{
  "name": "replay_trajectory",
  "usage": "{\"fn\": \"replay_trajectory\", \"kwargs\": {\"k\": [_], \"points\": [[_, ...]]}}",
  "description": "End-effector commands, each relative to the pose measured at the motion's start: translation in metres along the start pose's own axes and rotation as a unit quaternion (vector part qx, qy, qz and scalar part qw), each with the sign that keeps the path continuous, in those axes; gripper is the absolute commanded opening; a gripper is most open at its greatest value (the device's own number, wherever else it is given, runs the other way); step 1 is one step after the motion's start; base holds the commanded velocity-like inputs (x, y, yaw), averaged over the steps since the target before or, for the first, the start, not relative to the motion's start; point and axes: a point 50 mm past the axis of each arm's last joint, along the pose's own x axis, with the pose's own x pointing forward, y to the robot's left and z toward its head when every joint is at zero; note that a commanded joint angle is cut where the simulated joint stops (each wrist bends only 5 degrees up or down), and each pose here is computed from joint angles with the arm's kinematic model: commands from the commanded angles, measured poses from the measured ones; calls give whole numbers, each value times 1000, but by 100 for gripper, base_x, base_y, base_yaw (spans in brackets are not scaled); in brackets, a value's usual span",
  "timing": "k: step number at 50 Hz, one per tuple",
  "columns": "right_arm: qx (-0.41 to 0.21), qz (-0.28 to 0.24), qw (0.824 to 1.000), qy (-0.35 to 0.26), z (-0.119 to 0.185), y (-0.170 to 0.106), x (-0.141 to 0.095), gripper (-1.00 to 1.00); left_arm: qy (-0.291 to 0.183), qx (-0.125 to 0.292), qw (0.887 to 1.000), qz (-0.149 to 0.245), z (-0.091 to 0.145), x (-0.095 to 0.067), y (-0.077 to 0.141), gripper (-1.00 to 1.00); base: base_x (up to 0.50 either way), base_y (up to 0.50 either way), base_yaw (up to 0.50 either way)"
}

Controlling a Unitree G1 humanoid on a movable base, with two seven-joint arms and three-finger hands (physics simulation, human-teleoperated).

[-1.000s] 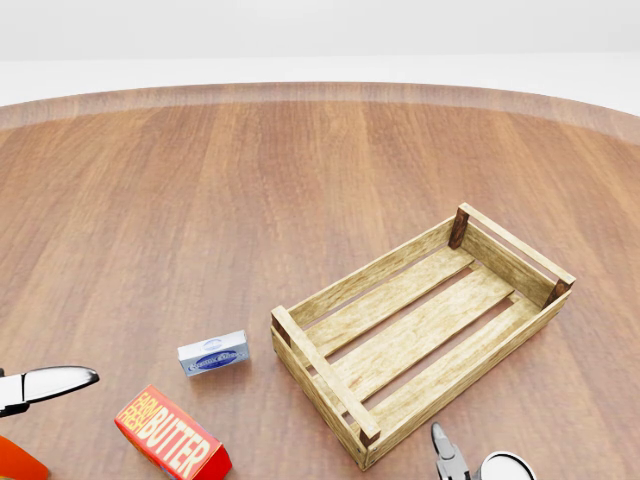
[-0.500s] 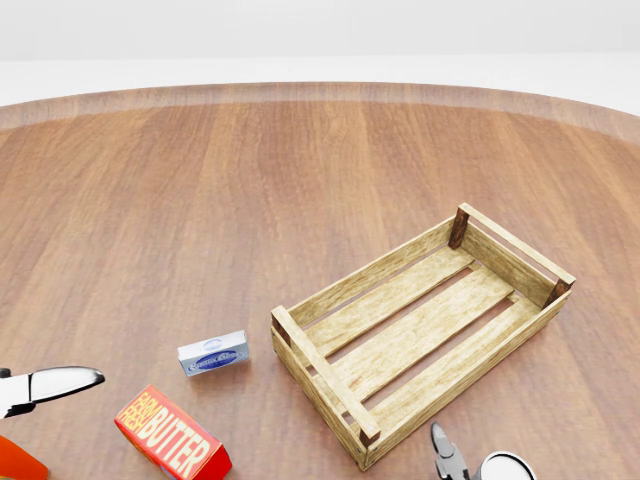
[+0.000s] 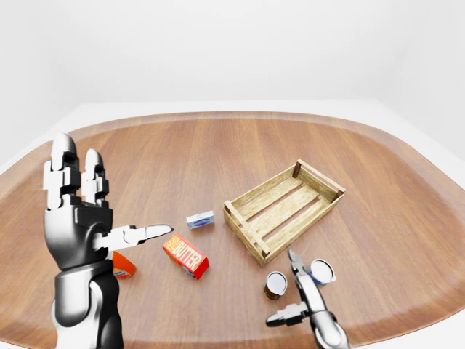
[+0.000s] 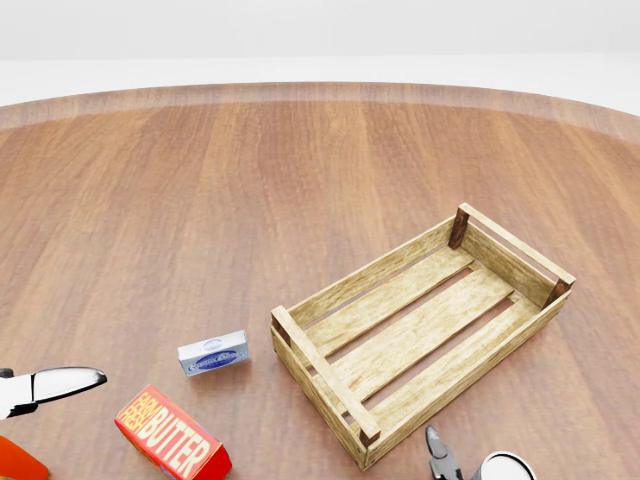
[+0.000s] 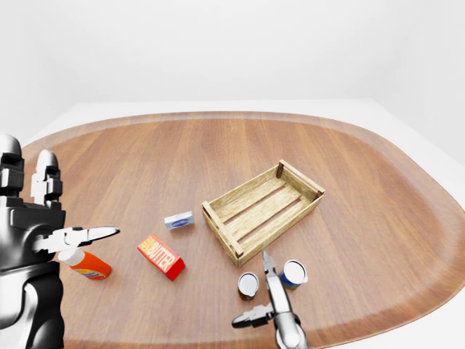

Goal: Pick up the tomato sauce, and put it in the wooden tray.

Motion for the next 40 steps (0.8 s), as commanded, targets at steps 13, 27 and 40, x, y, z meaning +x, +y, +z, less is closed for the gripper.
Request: {"fn": "replay_trajectory", "kwargs": {"k": [13,27,40], "points": [[-5,4,1000,1,1,2,3,100,0,0,1000,0,0,0,0,100,0,0,0],[-7,2,1000,7,-1,2,6,100,-1,0,1000,0,0,0,0,100,0,0,0],[-6,1,1000,10,-3,1,7,100,-1,1,1000,-1,1,-1,0,100,0,0,0]]}}
